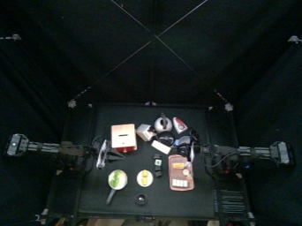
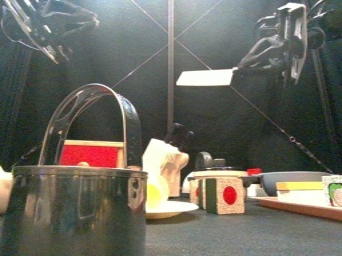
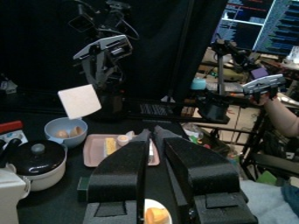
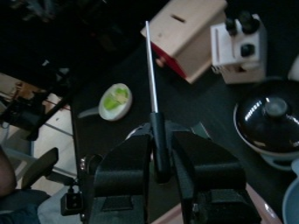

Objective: Place cleaver back in holder

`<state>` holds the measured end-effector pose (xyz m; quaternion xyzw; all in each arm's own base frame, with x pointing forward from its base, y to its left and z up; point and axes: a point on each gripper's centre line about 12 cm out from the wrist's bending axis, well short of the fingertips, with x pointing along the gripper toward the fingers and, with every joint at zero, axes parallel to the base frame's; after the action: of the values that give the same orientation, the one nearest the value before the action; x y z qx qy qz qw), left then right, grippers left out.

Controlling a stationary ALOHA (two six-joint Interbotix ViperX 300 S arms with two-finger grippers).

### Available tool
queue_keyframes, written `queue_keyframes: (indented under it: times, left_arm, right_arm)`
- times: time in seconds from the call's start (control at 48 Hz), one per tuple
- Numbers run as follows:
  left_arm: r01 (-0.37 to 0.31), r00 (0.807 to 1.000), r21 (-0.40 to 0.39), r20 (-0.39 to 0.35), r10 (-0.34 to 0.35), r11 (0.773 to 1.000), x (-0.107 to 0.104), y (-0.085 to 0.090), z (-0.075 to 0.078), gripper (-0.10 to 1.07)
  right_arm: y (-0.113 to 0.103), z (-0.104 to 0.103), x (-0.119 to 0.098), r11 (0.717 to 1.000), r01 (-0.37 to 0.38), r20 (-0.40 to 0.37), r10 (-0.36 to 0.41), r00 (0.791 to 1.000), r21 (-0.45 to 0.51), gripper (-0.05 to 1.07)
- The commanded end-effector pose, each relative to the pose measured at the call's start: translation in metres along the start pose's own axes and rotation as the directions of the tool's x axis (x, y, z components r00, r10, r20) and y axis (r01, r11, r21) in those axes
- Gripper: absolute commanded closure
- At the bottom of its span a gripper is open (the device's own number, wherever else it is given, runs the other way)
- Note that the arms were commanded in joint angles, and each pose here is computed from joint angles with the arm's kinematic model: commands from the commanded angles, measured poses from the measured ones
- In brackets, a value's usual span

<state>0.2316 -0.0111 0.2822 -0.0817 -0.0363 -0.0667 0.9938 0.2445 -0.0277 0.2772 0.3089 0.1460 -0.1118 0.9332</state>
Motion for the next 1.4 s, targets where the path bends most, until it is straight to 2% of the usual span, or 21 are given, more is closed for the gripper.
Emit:
queue_keyframes:
  times: [0.0, 0.125, 0.25, 0.458, 0.646, 0.917, 1.167, 1.375]
  left_arm:
    - [-0.028, 1.0, 0.001, 0.009, 0.028, 1.0, 0.003, 0.007, 0.004, 0.38]
    - [-0.084, 0.996, -0.009, 0.013, 0.084, 0.996, 0.002, 0.02, 0.004, 0.38]
    - [-0.169, 0.985, -0.042, 0.033, 0.17, 0.985, -0.001, 0.038, 0.008, 0.38]
    - [-0.304, 0.95, -0.087, 0.052, 0.309, 0.949, -0.009, 0.066, 0.016, 0.38]
    - [-0.388, 0.917, -0.093, 0.062, 0.394, 0.917, -0.018, 0.086, 0.019, 0.38]
    - [-0.399, 0.913, -0.093, 0.054, 0.405, 0.912, -0.027, 0.085, 0.011, 0.38]
    - [-0.405, 0.91, -0.107, 0.044, 0.411, 0.908, -0.034, 0.083, 0.003, 0.38]
    - [-0.406, 0.91, -0.113, 0.041, 0.413, 0.907, -0.037, 0.082, 0.0, 0.38]
  right_arm:
    - [0.007, 0.015, -0.004, 0.999, 0.015, 0.006, -0.015, 1.0, 0.033, 0.5]
    - [0.02, 0.033, -0.004, 0.998, 0.03, -0.006, -0.03, 1.0, 0.063, 0.5]
    - [0.031, 0.055, -0.004, 0.993, 0.095, -0.044, -0.092, 0.995, 0.066, 0.5]
    - [0.038, 0.081, 0.003, 0.973, 0.226, -0.125, -0.218, 0.968, 0.051, 0.5]
    - [0.034, 0.095, 0.013, 0.954, 0.297, -0.144, -0.29, 0.946, 0.035, 0.5]
    - [0.032, 0.103, 0.045, 0.925, 0.377, -0.21, -0.379, 0.901, -0.054, 0.5]
    - [0.031, 0.11, 0.067, 0.912, 0.388, -0.263, -0.409, 0.874, -0.129, 0.51]
    - [0.021, 0.104, 0.096, 0.896, 0.406, -0.368, -0.443, 0.817, -0.177, 0.51]
